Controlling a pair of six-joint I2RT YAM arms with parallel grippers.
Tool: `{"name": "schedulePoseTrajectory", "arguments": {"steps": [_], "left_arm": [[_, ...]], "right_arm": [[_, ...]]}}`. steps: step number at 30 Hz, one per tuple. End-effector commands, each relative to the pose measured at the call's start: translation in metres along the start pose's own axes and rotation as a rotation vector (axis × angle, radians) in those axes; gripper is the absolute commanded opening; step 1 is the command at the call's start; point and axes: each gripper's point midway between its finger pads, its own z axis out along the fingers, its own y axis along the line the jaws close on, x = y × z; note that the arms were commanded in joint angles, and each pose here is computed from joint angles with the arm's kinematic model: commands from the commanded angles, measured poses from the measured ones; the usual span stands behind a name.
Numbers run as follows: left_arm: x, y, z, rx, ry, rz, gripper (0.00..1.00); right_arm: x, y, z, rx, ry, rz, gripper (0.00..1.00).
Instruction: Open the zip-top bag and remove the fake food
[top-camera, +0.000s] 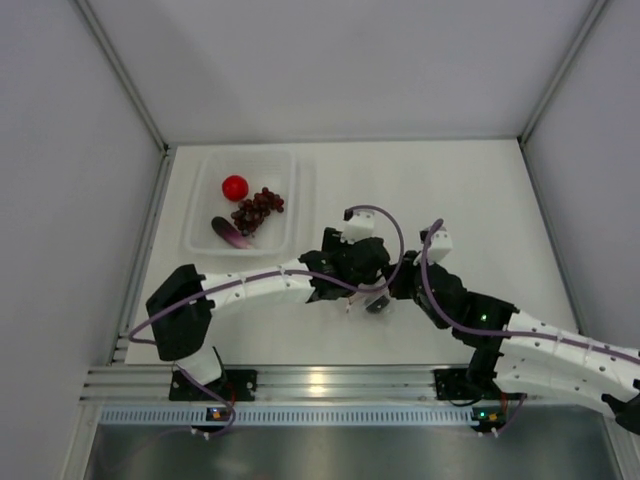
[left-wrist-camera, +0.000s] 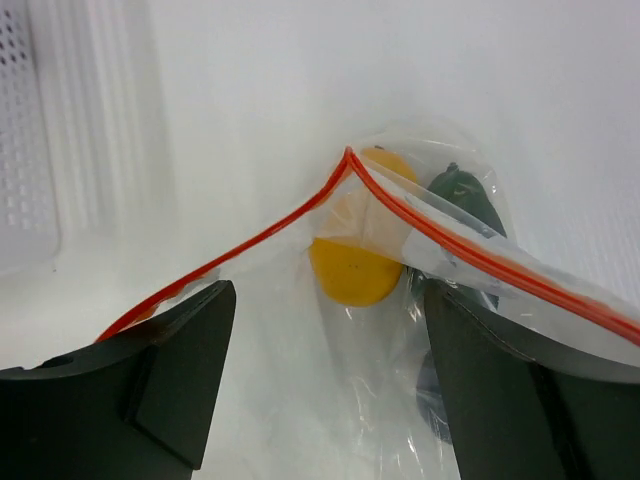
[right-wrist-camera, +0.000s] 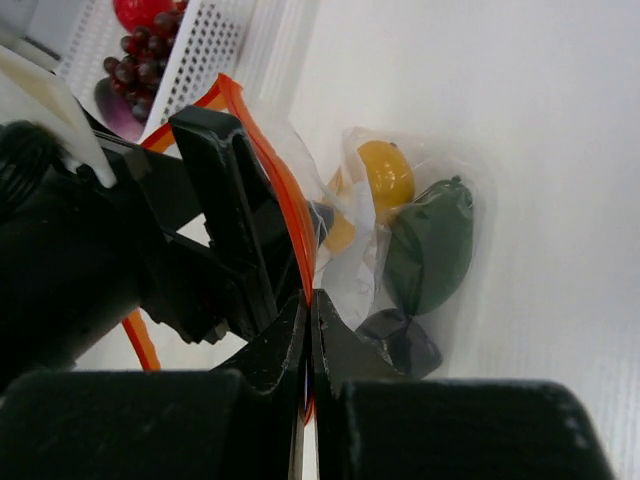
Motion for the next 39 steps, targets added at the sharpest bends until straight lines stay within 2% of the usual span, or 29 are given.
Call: {"name": "schedulePoseTrajectory", "arguments": {"steps": [1, 4, 6, 11, 18, 22, 23, 26, 28, 29, 30, 32, 33, 35, 39], "left_arm": [[-0.008, 0.020, -0.021, -0.001, 0.001, 0.016, 0.82], [-0.009, 0.016, -0.026, 0.031, 0.008, 0.007, 0.81], [-0.011, 0.012, -0.025, 0.040, 0.009, 0.004, 0.79], [-0.010, -0.015, -0.024, 0.123, 0.049, -0.052, 0.75], [-0.006, -0.048, -0.012, 0.198, 0.059, -0.074, 0.70], [-0.009, -0.063, -0.014, 0.243, 0.058, -0.088, 0.61], [-0.007, -0.065, -0.016, 0.246, 0.057, -0.082, 0.54], [-0.007, -0.057, -0.019, 0.215, 0.037, -0.088, 0.45], [-0.006, -0.051, -0.019, 0.197, 0.028, -0.095, 0.43], [-0.006, -0.050, -0.020, 0.198, 0.028, -0.104, 0.41], [-0.009, -0.051, -0.023, 0.208, 0.026, -0.123, 0.34], [-0.012, -0.057, -0.026, 0.246, 0.026, -0.149, 0.33], [-0.013, -0.060, -0.028, 0.255, 0.028, -0.167, 0.26], [-0.018, -0.064, -0.031, 0.275, 0.012, -0.184, 0.22], [-0.021, -0.049, -0.024, 0.194, -0.033, -0.172, 0.10]], "right_arm": [[-0.023, 0.046, 0.006, -0.175, -0.016, 0.103, 0.00], [-0.016, 0.041, 0.010, -0.258, 0.032, 0.191, 0.00], [-0.027, 0.017, 0.014, -0.221, -0.004, 0.233, 0.00], [-0.027, -0.029, 0.007, -0.084, -0.004, 0.150, 0.00], [-0.031, -0.037, -0.001, -0.059, 0.011, 0.070, 0.00], [-0.026, -0.027, 0.000, -0.128, 0.038, 0.064, 0.00], [-0.025, -0.023, 0.001, -0.150, 0.046, 0.057, 0.00], [-0.024, -0.011, 0.002, -0.206, 0.073, 0.041, 0.00], [-0.029, -0.009, 0.001, -0.203, 0.080, 0.028, 0.00], [-0.032, -0.007, 0.001, -0.207, 0.073, 0.021, 0.00], [-0.037, -0.005, 0.000, -0.211, 0.061, 0.018, 0.00], [-0.040, 0.007, -0.003, -0.273, 0.064, 0.008, 0.00], [-0.044, 0.013, -0.006, -0.301, 0.065, 0.008, 0.00], [-0.049, 0.020, -0.007, -0.324, 0.055, 0.026, 0.00], [-0.062, 0.031, -0.018, -0.375, 0.023, 0.065, 0.00]]}}
